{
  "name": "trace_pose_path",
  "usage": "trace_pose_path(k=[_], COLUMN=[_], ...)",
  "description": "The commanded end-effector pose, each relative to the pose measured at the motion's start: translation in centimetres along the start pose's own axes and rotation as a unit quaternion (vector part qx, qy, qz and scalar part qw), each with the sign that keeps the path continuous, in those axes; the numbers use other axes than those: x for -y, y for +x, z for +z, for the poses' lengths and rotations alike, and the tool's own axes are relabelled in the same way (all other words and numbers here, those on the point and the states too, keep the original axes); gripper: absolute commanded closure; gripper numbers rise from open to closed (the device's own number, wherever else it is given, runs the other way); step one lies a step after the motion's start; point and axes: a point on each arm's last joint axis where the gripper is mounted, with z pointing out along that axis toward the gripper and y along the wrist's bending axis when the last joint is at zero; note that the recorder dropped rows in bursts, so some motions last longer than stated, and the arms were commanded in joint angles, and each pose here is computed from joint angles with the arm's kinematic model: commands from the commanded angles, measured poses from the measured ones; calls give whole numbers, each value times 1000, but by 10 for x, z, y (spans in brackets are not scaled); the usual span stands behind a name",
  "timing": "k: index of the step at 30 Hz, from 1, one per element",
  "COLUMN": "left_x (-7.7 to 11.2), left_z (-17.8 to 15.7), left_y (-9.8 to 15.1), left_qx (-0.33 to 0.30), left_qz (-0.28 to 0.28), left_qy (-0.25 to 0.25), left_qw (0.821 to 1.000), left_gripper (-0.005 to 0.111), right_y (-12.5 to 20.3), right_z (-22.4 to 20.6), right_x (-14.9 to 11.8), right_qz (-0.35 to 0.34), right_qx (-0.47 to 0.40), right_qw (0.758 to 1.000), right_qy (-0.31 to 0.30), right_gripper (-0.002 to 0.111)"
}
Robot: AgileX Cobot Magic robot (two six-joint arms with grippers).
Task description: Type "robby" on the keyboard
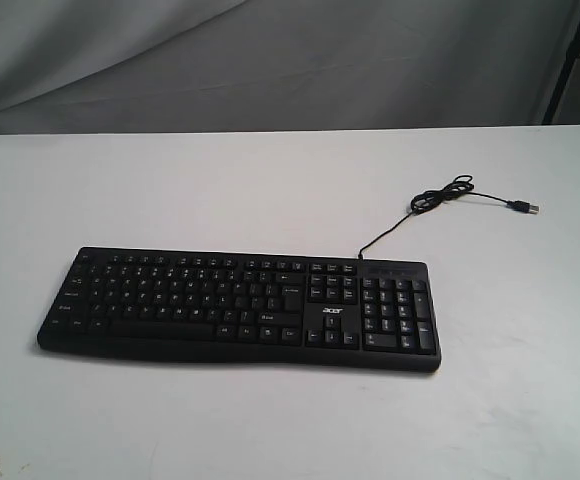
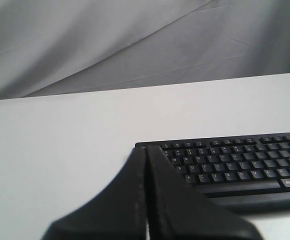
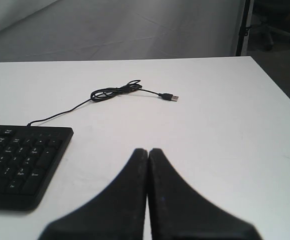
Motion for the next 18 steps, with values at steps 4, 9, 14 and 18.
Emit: trace_pose_path(k=[4,9,14,18], left_x=[0,0,0,0], left_z=[0,0,0,0], left_y=[1,1,1,1], left_qx=[2,2,2,2], left_qz=[1,1,1,1], left_qy=[3,3,3,3], left_qw=[1000,1000,1000,1000], left_gripper=[107,107,107,107], right_y=[1,1,1,1], right_z=[0,0,0,0], right_x=[0,0,0,0], right_qz=[1,1,3,4], right_qx=[2,2,2,2], right_qw=[1000,1000,1000,1000], right_qy=[-2,-2,-2,-3], right_gripper=[108,108,108,108])
